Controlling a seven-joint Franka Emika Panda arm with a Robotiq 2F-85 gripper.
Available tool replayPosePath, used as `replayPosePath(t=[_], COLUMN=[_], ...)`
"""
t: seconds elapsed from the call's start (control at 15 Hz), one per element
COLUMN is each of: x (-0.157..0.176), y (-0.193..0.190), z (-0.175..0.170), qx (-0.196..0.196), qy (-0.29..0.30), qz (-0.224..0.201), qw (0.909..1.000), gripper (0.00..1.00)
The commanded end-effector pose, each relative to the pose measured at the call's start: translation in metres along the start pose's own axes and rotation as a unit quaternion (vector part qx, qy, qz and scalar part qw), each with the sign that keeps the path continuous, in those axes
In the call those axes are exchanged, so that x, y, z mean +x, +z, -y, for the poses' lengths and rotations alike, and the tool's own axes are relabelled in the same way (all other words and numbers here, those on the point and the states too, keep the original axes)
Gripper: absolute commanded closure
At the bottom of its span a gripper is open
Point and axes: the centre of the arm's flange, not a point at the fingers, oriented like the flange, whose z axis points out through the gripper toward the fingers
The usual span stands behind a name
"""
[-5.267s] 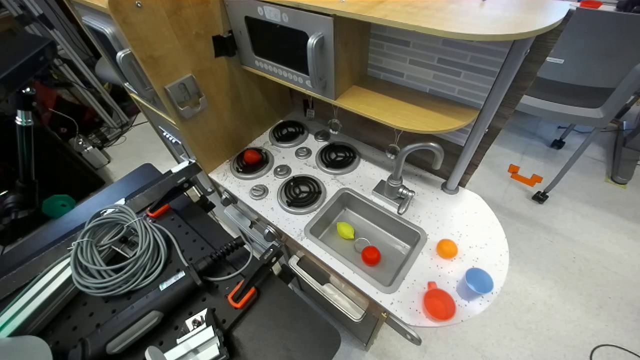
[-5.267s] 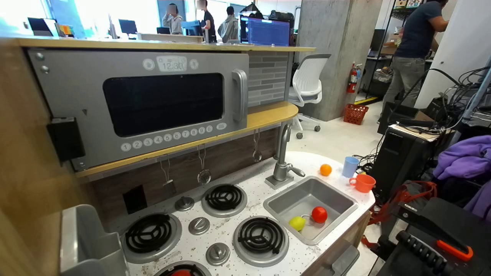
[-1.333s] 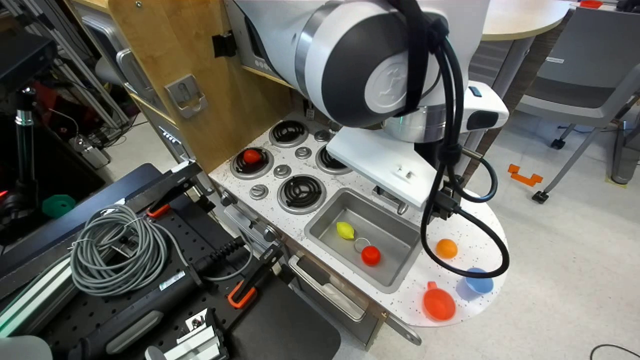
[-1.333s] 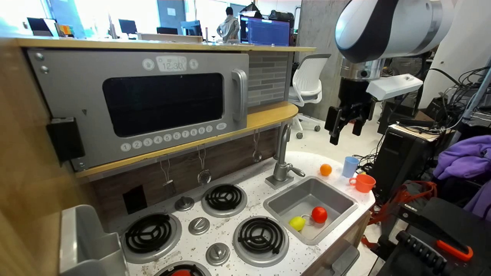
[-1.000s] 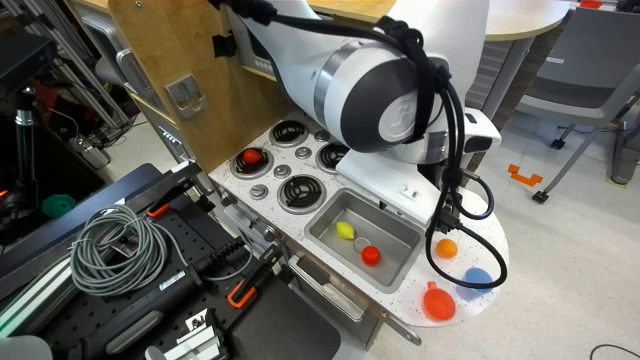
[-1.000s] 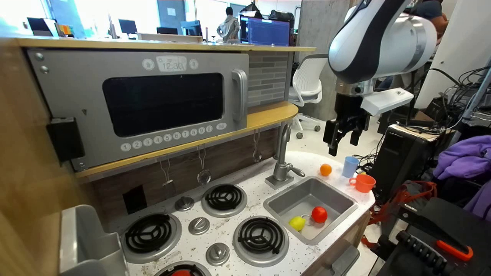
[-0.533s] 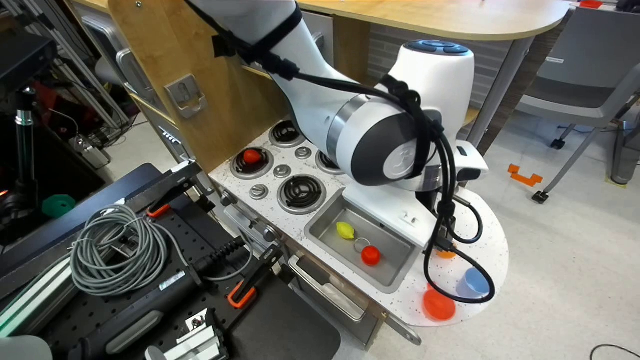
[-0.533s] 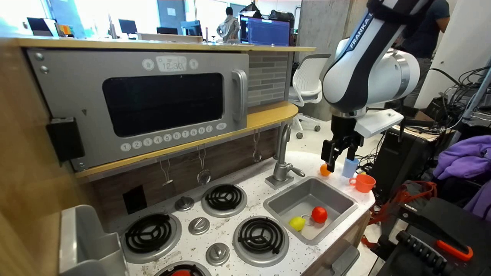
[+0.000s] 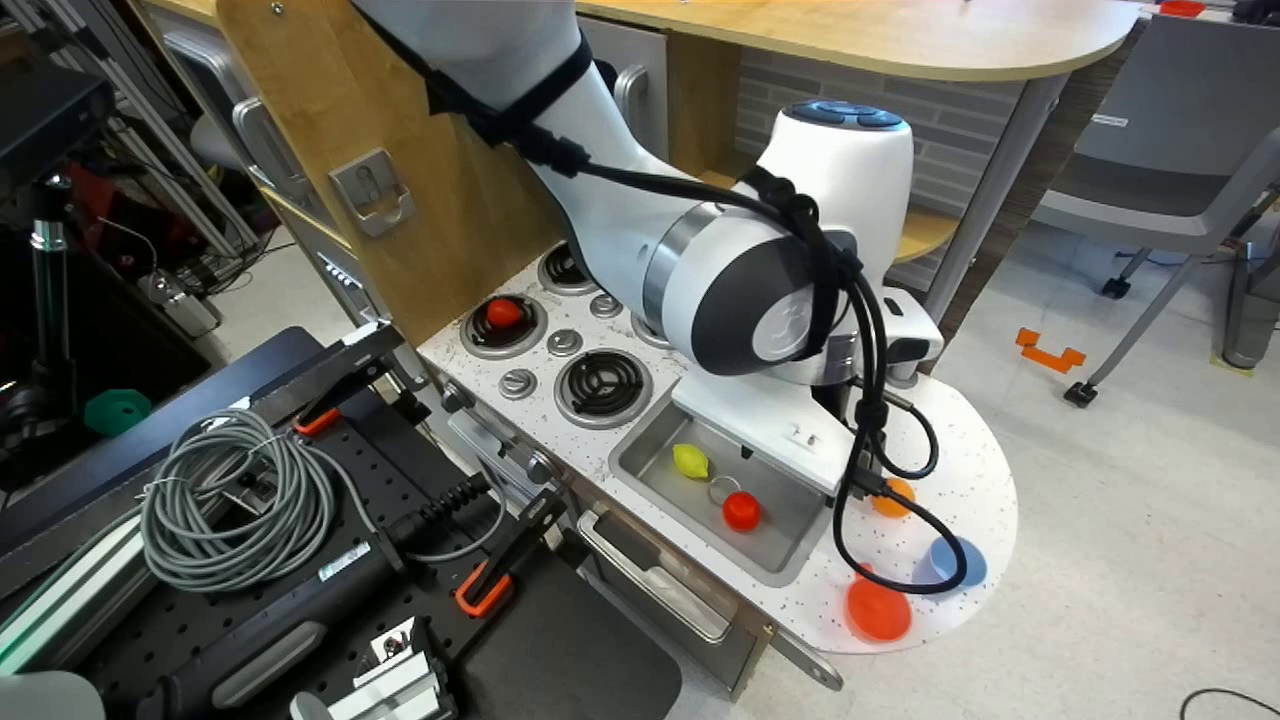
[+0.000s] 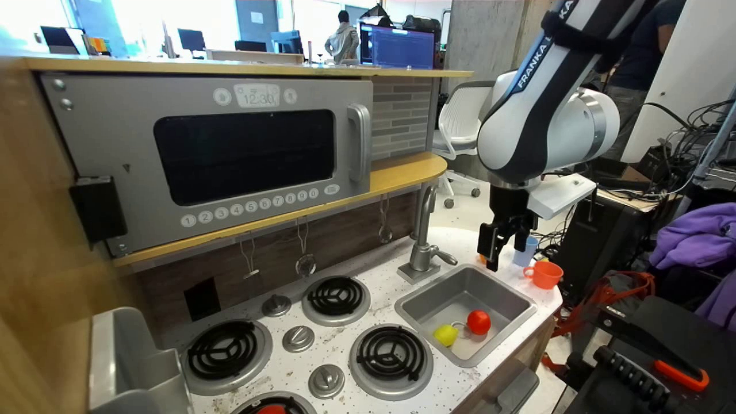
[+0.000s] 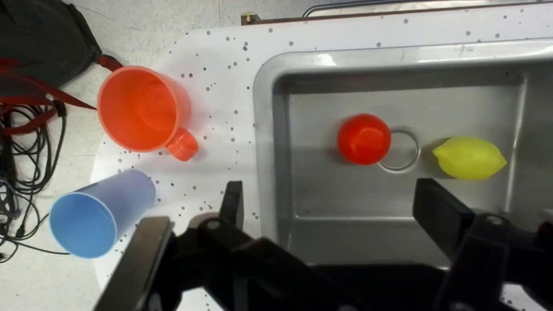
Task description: Pick up the red object from the sink and put it on the countertop
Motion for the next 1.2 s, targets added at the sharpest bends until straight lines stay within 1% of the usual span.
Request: replayPosePath(t=[0.0, 0.67, 1.13], x=[0.006, 0.0, 0.017], y=[0.016, 0.052, 0.069], z=[0.003, 0.036, 0.035], qx=[-0.012, -0.027, -0.032], qy=[-0.02, -0.057, -0.053], qz=[0.016, 0.043, 0.048], qw=[0.9996, 0.9971, 0.9969], gripper=[0.0, 0.0, 0.0])
